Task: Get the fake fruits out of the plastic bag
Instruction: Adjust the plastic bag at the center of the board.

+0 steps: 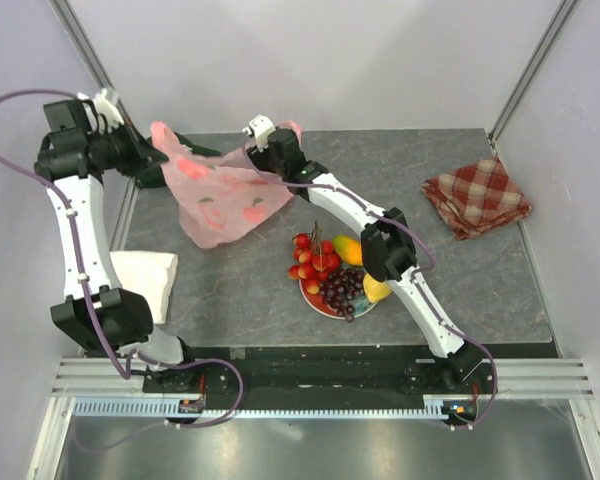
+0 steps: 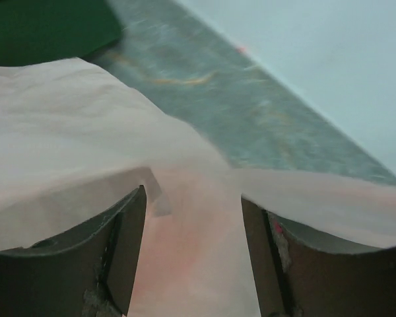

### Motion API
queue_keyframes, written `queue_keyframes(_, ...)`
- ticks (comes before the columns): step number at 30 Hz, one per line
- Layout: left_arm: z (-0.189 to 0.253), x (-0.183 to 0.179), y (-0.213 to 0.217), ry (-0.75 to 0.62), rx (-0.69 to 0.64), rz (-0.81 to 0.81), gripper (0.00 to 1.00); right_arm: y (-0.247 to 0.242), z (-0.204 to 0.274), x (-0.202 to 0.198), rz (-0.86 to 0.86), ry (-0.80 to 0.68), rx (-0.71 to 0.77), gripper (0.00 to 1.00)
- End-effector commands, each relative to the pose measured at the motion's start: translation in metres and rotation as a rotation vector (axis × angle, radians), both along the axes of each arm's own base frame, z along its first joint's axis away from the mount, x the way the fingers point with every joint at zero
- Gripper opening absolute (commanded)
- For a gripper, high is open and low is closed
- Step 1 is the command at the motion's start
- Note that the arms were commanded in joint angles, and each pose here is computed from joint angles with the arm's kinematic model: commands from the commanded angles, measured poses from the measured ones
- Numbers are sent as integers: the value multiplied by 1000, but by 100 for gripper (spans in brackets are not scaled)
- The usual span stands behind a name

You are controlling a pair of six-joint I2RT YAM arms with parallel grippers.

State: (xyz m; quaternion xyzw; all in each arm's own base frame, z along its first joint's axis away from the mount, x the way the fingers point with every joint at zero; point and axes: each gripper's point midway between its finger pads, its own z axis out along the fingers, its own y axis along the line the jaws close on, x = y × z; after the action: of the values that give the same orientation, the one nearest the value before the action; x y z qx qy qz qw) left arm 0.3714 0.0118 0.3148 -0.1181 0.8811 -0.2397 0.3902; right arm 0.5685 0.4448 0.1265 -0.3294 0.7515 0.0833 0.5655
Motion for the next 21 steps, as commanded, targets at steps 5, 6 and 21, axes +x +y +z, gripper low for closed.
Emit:
queue_keyframes(5, 57, -12, -10, -204, 139, -135, 2, 14, 136, -36, 115, -126, 135, 68)
queue_keyframes(6, 40, -18, -8, -150, 144, -137, 2, 17, 116, -43, 140, -88, 104, 68)
queue_keyframes(21, -133, -114, 35, 426, 382, -129, 2, 55, 28, -159, 420, 101, -125, 69)
